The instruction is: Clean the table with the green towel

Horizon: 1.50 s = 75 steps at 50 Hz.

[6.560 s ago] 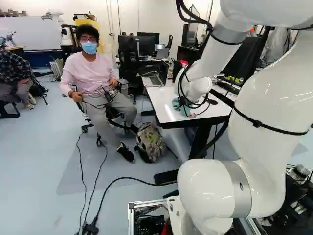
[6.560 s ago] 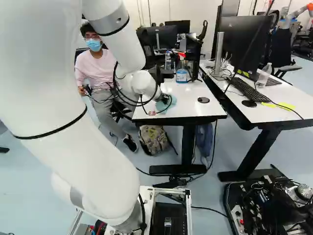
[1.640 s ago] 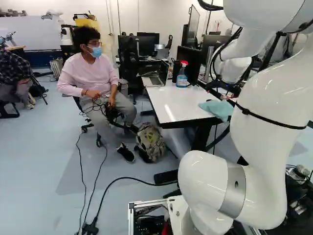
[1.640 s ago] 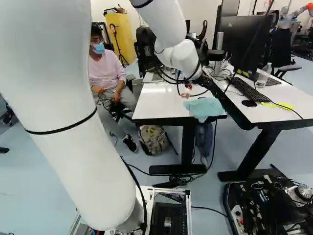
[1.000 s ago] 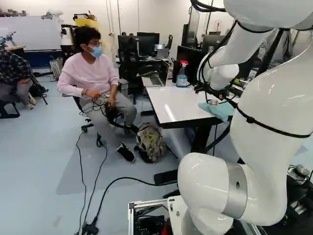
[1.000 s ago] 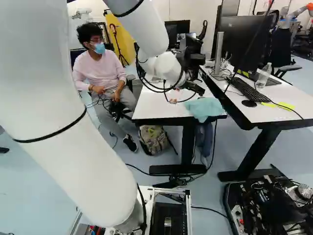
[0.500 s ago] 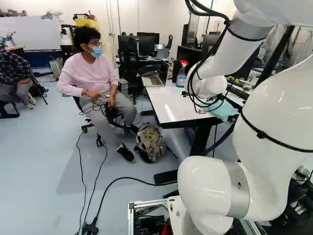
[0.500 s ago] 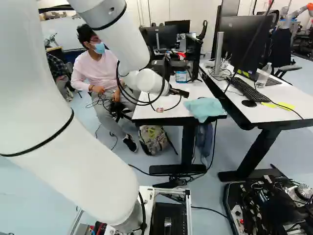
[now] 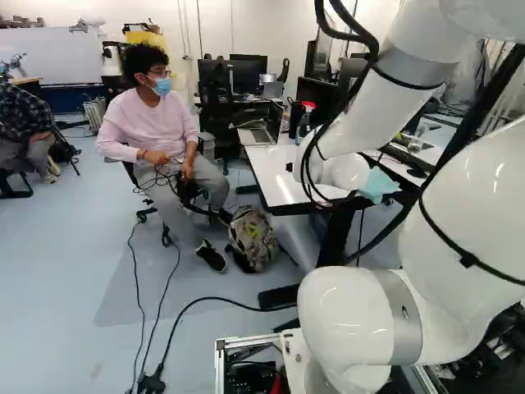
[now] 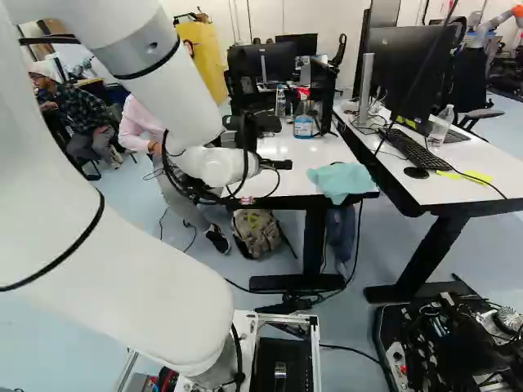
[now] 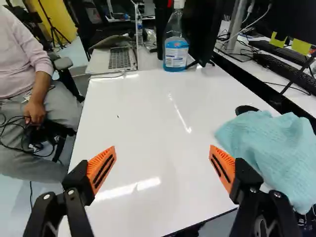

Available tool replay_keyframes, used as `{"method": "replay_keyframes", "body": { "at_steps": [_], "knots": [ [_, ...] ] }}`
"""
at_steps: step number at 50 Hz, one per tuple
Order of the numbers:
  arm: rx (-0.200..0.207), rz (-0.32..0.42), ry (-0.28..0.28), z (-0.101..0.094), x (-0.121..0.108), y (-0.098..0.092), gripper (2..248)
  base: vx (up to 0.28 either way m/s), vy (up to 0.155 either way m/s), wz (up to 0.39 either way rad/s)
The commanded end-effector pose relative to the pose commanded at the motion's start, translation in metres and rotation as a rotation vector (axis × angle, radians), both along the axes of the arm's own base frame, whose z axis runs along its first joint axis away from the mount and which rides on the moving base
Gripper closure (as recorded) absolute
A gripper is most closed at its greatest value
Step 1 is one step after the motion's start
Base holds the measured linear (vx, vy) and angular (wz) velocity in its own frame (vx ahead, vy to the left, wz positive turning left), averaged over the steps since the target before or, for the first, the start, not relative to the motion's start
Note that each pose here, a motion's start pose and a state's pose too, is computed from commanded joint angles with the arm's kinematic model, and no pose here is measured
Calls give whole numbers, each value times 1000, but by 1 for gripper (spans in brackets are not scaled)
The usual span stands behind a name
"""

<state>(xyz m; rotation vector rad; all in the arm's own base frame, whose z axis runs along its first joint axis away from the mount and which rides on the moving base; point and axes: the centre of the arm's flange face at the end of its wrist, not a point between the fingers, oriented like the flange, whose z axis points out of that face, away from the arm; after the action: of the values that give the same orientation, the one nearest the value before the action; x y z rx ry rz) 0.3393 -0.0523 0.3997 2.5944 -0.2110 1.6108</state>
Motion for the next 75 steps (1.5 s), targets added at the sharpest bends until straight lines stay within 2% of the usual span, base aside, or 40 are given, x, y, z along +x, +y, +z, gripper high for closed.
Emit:
{"method": "replay_keyframes", "body": {
  "at_steps": [15,33,49,75],
  "knots": [
    [-9,65,-52,-14,-27,24,3,0,0,0],
    [-13,120,-96,-26,-51,41,3,0,0,0],
    [-14,150,-120,-32,-65,50,3,0,0,0],
    [-14,159,-128,-34,-69,52,3,0,0,0]
  ]
}}
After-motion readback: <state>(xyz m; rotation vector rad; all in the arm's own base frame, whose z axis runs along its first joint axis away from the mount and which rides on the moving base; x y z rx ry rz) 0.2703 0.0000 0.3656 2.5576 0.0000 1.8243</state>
